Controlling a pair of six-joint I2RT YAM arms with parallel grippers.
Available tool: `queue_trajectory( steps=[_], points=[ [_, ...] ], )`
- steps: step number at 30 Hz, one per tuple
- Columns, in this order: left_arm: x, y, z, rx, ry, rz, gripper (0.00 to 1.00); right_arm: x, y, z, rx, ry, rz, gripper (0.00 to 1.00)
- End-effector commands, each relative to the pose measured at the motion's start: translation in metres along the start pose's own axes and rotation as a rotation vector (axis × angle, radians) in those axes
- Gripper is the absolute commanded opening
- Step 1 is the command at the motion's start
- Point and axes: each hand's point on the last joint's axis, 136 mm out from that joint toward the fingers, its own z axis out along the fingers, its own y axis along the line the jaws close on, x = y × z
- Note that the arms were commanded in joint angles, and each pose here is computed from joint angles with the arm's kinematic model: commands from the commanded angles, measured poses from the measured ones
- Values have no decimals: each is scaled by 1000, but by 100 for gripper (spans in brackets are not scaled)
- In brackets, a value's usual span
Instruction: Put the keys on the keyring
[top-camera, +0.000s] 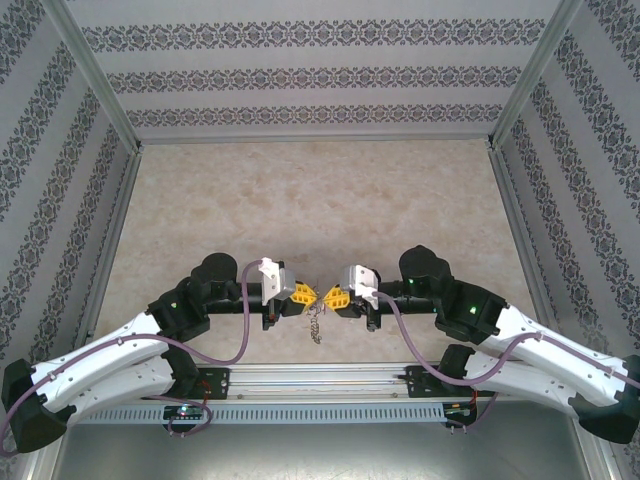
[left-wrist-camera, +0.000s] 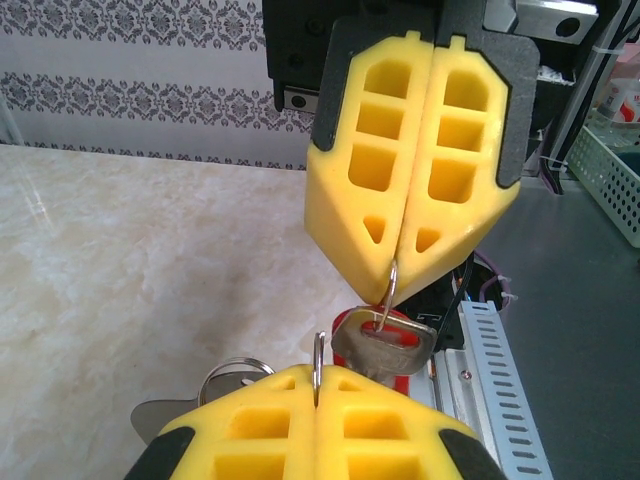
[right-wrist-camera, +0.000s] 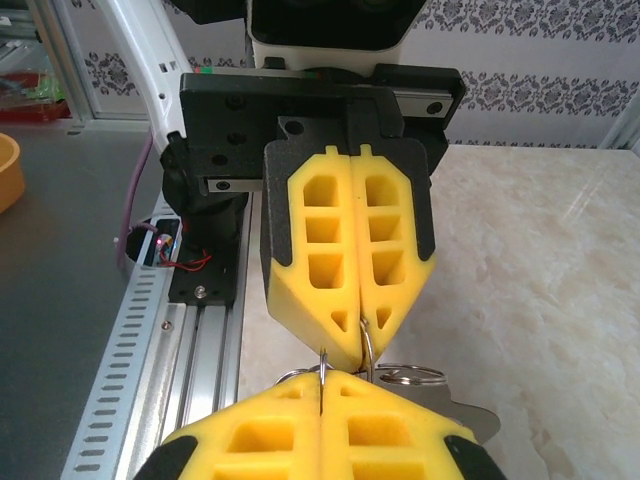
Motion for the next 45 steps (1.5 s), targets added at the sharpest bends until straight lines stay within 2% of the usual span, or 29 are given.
queue_trajectory(
  steps=[1, 12, 45],
  points=[
    [-20, -4, -3, 11, -53, 34, 0, -10, 2, -3, 3, -24, -24, 0],
    [-20, -5, -3, 15, -57, 35, 0, -7, -8, -2, 56, -14, -23, 0],
    [-21, -6, -4, 20, -60, 42, 0, -4, -9, 2, 55, -2, -24, 0]
  ],
)
